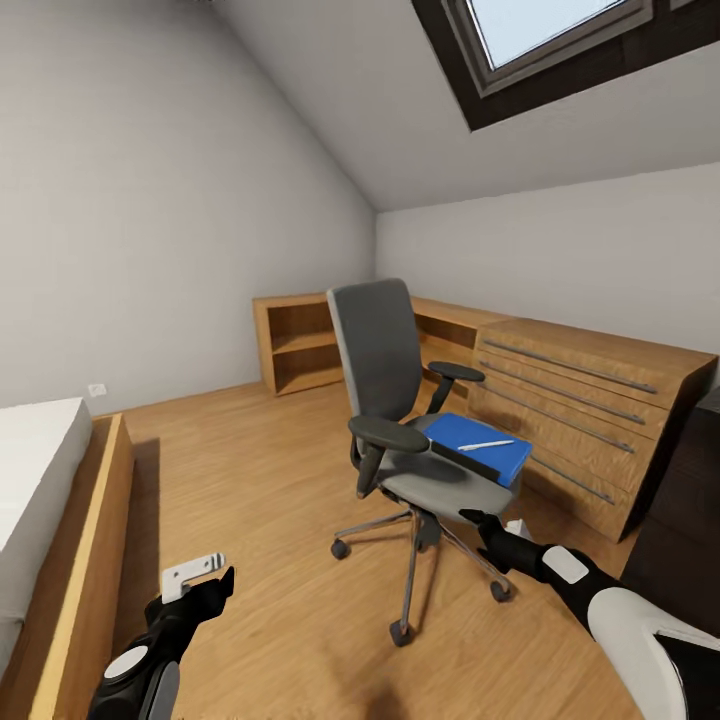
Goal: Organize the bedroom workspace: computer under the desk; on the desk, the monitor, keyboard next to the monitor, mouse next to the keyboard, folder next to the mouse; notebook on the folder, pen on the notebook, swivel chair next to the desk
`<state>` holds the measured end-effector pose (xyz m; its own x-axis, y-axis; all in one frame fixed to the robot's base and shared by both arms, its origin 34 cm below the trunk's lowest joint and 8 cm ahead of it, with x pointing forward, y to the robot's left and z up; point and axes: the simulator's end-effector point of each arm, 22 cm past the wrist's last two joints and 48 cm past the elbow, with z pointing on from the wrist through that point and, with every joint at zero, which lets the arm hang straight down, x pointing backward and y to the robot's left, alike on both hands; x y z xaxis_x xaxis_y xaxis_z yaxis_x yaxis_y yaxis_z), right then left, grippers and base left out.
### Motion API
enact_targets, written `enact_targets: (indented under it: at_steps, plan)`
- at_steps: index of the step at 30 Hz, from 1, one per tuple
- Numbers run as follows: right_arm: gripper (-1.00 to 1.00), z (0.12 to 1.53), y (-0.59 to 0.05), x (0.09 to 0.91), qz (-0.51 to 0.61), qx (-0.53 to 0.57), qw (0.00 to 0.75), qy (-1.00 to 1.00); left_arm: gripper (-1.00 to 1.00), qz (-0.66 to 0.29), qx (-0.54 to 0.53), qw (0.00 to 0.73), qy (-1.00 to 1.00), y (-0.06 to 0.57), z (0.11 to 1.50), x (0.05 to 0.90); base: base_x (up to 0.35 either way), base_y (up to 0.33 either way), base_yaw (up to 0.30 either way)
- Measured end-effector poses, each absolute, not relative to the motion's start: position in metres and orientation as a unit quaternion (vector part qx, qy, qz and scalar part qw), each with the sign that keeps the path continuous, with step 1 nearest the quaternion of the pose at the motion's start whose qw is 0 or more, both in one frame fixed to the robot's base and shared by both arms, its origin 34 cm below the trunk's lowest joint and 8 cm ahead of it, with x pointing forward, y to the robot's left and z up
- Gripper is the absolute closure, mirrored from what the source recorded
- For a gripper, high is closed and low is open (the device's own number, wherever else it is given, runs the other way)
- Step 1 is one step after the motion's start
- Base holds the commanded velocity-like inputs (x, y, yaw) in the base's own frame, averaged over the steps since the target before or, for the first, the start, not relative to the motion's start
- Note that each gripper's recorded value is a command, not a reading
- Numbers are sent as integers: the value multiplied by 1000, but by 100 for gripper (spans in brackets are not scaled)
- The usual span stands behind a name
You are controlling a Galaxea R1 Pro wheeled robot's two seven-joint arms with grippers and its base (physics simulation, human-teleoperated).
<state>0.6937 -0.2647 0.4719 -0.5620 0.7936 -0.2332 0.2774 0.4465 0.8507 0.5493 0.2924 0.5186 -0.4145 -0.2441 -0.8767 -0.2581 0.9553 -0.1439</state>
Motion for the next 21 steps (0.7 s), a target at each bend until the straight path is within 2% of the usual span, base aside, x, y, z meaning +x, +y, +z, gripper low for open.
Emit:
enact_targets:
  at_steps: [21]
  plan:
    - [-100,470,-233,693,415,330,309,790,-100,7,-149,520,841,292,519,549,-3,0,265]
